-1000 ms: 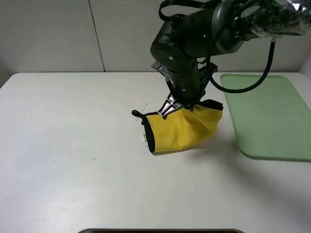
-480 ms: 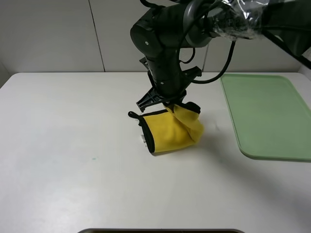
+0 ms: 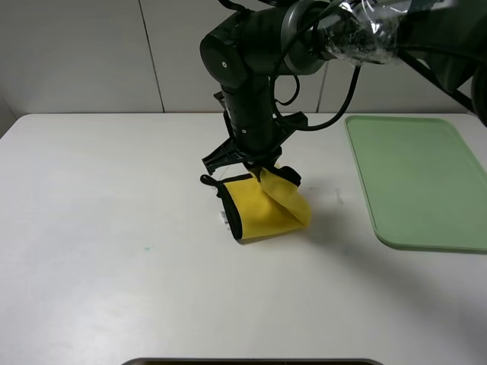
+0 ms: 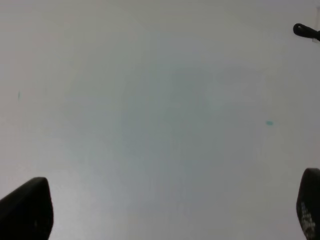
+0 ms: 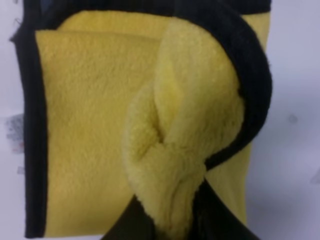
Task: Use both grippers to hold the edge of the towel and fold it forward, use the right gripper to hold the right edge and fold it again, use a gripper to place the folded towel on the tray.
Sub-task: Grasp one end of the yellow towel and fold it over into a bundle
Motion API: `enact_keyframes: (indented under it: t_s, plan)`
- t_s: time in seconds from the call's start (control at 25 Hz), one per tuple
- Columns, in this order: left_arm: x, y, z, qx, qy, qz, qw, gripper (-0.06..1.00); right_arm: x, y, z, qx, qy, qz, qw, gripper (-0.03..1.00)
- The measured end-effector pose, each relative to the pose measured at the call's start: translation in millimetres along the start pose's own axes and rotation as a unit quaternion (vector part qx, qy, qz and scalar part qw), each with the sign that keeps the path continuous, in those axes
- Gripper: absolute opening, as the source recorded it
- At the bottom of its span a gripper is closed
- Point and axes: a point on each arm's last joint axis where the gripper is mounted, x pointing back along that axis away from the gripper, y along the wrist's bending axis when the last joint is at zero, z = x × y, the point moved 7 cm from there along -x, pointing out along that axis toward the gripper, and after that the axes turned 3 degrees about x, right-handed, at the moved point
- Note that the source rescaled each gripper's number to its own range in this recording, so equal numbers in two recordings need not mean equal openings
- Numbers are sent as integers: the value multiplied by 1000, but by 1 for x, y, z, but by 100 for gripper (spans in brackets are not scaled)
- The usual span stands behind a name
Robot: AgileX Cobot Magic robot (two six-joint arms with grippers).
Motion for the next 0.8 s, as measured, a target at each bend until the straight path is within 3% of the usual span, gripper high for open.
enact_keyframes:
  t_s: [0.08,0.12,0.24,0.32,0.48,0.8]
  plan:
    - [0,0,0,0,0,0,1000,100,0,1,-1,-3,-2,-5,1000,15]
    - [0,0,0,0,0,0,1000,100,0,3,-1,-5,-5,-8,1000,23]
    - [0,0,0,0,0,0,1000,100,0,8,-1,-26,-3,-24,999,74]
    - [0,0,0,0,0,0,1000,100,0,10,0,-40,0,-32,999,91]
    - [0,0,0,0,0,0,1000,100,1,14,0,-49,1,-44,998,99]
    - [0,0,0,0,0,0,1000,100,34,13,-19,-33,-43,-64,997,100]
